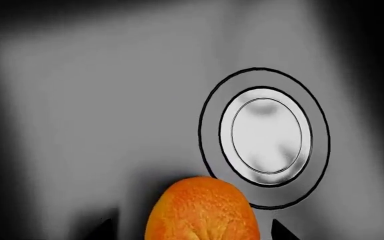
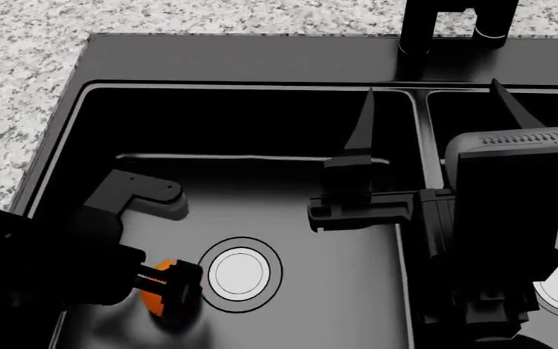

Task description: Pick the tangerine from the sink and place it on the plate located on the counter

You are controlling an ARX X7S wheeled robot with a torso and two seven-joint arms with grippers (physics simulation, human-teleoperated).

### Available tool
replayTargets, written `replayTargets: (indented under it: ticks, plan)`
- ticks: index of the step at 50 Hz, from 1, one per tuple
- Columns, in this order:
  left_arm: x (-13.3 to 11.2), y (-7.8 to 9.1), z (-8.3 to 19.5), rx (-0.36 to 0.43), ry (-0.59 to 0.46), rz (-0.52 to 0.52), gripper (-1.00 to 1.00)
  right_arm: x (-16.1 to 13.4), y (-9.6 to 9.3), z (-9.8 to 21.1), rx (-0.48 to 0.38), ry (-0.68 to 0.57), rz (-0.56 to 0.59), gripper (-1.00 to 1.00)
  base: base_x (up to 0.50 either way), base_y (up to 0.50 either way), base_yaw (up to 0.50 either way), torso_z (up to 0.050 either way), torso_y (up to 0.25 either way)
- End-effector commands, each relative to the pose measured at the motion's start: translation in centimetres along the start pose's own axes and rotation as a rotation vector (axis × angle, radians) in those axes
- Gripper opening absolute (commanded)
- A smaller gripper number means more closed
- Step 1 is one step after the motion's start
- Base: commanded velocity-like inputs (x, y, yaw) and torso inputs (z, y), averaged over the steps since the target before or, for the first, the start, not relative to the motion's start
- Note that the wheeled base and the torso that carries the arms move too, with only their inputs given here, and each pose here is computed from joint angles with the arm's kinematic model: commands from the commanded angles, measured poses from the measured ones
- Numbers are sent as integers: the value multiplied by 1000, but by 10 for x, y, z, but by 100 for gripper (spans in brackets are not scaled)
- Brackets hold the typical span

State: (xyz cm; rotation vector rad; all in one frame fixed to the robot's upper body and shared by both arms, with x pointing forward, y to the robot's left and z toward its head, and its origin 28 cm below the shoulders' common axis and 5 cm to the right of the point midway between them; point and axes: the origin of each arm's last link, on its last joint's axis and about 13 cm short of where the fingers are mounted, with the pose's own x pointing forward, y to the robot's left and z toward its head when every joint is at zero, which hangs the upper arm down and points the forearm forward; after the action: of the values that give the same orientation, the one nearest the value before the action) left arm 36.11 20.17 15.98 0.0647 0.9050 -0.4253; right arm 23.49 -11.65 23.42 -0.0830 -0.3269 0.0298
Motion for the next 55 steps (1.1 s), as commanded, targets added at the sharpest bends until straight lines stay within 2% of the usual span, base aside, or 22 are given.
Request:
replayTargets:
  ticks: [1,13,14,27,36,42,47,51,55]
  plan:
    - [13,6,-8,-24,25,-6,100,0,1,-1,-2,5,3,100,0,0,0,0,0]
    - [19,7,-14,-34,49,-18,100,0,1,-1,-4,5,3,100,1,0,0,0,0]
    - [19,7,-15,-34,51,-20,-100,0,1,-1,-4,4,3,100,12,0,-3,0,0]
    - [14,4,-14,-20,34,-31,-100,1,1,-1,-6,4,4,100,0,0,-1,0,-1]
    - [-24,-6,-2,61,-142,38,-100,1,0,-1,-4,5,0,100,0,0,0,0,0]
    - [-42,-11,4,83,-237,70,-100,2,0,-1,-3,6,-2,100,0,0,0,0,0]
    - [-61,-17,6,107,-308,85,-100,3,1,-2,-6,10,-2,100,0,0,0,0,0]
    - [-65,-19,7,114,-330,91,-100,3,1,-2,-6,11,-2,100,0,0,0,0,0]
    - [-79,-27,9,173,-385,113,-100,2,0,-1,-4,9,-4,100,0,0,0,0,0]
